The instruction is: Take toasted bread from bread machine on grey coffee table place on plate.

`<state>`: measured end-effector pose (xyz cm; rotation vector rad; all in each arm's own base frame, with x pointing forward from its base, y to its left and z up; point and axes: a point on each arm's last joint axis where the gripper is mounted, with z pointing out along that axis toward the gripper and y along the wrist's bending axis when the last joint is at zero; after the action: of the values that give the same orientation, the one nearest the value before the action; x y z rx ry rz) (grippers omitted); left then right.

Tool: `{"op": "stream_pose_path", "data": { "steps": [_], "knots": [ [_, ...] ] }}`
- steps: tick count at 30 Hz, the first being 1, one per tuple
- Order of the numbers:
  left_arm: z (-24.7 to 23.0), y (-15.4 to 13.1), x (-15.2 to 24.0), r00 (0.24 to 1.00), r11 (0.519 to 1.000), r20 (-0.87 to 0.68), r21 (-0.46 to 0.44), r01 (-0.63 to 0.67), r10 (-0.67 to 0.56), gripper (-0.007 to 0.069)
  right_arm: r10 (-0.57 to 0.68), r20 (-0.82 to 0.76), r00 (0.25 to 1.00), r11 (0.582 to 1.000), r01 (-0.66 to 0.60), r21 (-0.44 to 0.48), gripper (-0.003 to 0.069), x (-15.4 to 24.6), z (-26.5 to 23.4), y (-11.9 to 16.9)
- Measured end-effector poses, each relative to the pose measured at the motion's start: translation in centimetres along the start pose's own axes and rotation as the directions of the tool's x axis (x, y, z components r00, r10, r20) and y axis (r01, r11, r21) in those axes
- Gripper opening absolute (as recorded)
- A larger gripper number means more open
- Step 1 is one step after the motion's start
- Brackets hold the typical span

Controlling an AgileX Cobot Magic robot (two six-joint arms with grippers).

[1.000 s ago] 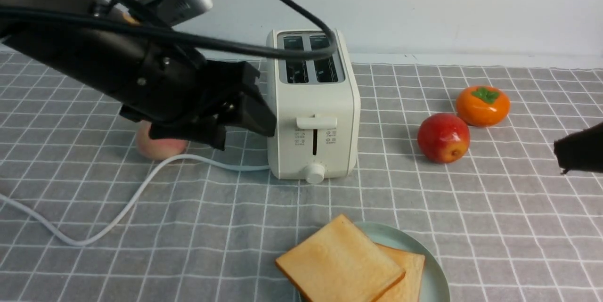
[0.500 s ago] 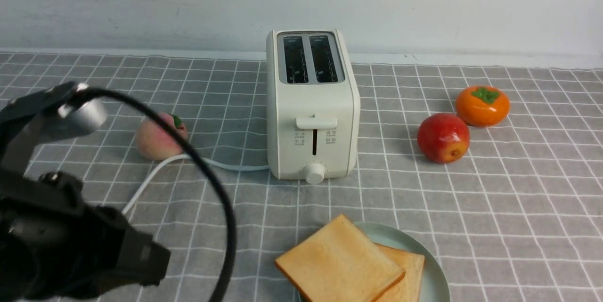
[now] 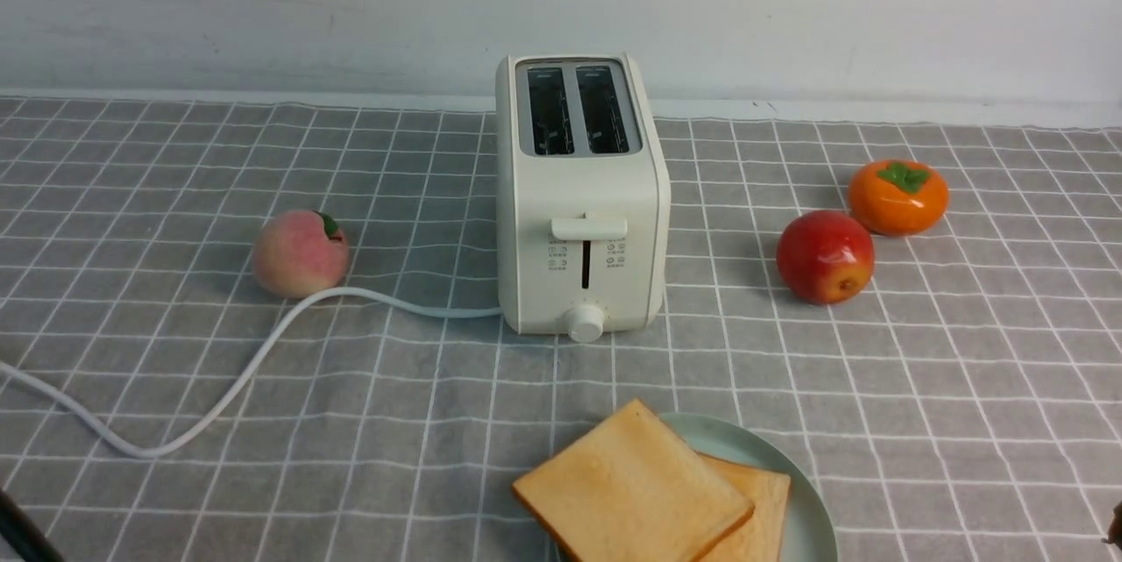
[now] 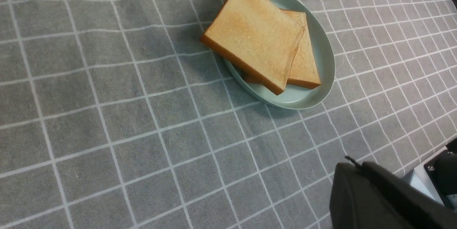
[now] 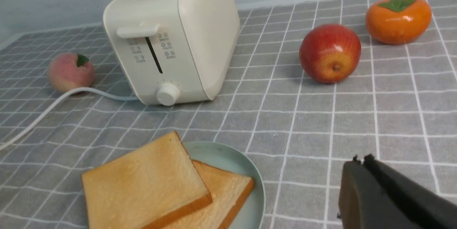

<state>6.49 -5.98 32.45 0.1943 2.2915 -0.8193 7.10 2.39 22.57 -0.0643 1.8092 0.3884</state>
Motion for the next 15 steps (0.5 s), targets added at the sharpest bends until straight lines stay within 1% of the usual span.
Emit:
{"op": "stream_pose_path", "data": {
  "steps": [5,13,15],
  "knots": [
    [0.0,0.0,0.0,1.000,1.000,0.000,0.000,0.000,0.000,-0.0014,0.003,-0.036,0.999,1.000,-0.003,0.008,-0.0008,1.2,0.2,-0.3],
    [-0.1,0.0,0.2,1.000,1.000,0.011,0.002,-0.002,0.002,-0.0014,0.004,-0.072,0.997,1.000,-0.004,0.002,-0.0008,1.6,0.3,-0.3],
    [-0.6,0.3,0.6,0.997,0.999,0.055,-0.024,-0.045,0.046,-0.0014,0.004,-0.082,0.997,1.000,-0.004,0.000,-0.0008,1.7,0.2,-0.2]
  ]
}}
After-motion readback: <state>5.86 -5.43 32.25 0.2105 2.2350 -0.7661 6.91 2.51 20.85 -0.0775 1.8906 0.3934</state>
